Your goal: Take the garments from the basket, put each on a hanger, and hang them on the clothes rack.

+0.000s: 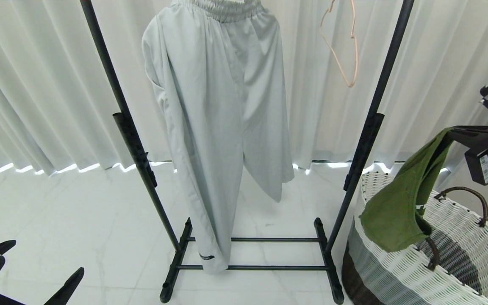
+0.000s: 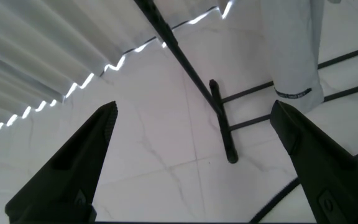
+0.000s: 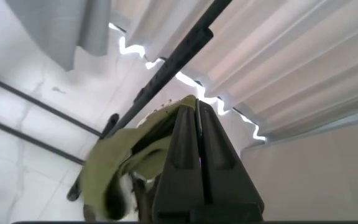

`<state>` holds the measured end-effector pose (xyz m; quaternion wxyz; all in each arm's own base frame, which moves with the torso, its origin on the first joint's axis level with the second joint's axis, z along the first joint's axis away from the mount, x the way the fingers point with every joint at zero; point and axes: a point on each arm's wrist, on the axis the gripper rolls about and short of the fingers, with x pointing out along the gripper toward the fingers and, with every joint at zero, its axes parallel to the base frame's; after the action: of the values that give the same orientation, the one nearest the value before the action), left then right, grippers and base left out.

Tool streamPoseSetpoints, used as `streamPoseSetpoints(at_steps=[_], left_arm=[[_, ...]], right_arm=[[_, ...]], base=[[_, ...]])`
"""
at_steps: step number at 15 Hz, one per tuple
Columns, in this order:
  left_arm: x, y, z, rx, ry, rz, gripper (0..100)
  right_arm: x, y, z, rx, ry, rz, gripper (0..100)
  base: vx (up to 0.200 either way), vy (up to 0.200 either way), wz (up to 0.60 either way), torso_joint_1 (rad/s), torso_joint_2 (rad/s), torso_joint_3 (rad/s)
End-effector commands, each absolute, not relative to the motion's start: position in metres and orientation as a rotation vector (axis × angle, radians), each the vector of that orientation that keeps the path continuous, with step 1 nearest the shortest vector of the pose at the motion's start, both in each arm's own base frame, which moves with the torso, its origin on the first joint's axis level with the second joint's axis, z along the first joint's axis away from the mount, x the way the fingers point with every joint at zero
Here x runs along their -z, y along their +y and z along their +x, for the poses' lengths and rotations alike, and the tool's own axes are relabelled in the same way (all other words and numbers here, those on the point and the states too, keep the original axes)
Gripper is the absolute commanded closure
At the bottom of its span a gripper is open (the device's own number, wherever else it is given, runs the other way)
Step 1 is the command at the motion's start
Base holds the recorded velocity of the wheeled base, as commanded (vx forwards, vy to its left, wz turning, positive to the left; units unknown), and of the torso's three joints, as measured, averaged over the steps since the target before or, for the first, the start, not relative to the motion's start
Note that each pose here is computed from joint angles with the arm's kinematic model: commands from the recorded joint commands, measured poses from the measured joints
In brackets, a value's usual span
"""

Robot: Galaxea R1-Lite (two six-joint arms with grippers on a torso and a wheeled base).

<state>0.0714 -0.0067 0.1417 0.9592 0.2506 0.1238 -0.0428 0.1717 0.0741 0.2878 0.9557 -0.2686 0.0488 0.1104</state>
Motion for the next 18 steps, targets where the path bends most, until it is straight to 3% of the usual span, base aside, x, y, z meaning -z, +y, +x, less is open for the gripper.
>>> streamPoseSetpoints(at_steps=[1,4,13,18], left_arm=[[-0.142,-0.007,0.071,0.097,0.246,0.511,0],[-0.142,-0.008,0.071,0.098,0.245,0.517,0],[-0.143,-0.008,0.072,0.099,0.245,0.527,0],[-0.144,-0.011,0.065,0.215,0.182,0.513,0]], right_arm=[[-0.288,0.077,0.169,-0.236,0.093,-0.545,100],[-0.288,0.078,0.169,-0.242,0.092,-0.546,100],[-0.290,0.078,0.170,-0.241,0.087,-0.544,100],[-0.300,0.091,0.165,-0.303,0.040,-0.536,100]], base=[[0.000,0.000,0.00,0.000,0.00,0.000],[0.000,0.000,0.00,0.000,0.00,0.000],[0.000,0.200,0.00,0.003,0.00,0.003],[0.000,0.000,0.00,0.000,0.00,0.000]])
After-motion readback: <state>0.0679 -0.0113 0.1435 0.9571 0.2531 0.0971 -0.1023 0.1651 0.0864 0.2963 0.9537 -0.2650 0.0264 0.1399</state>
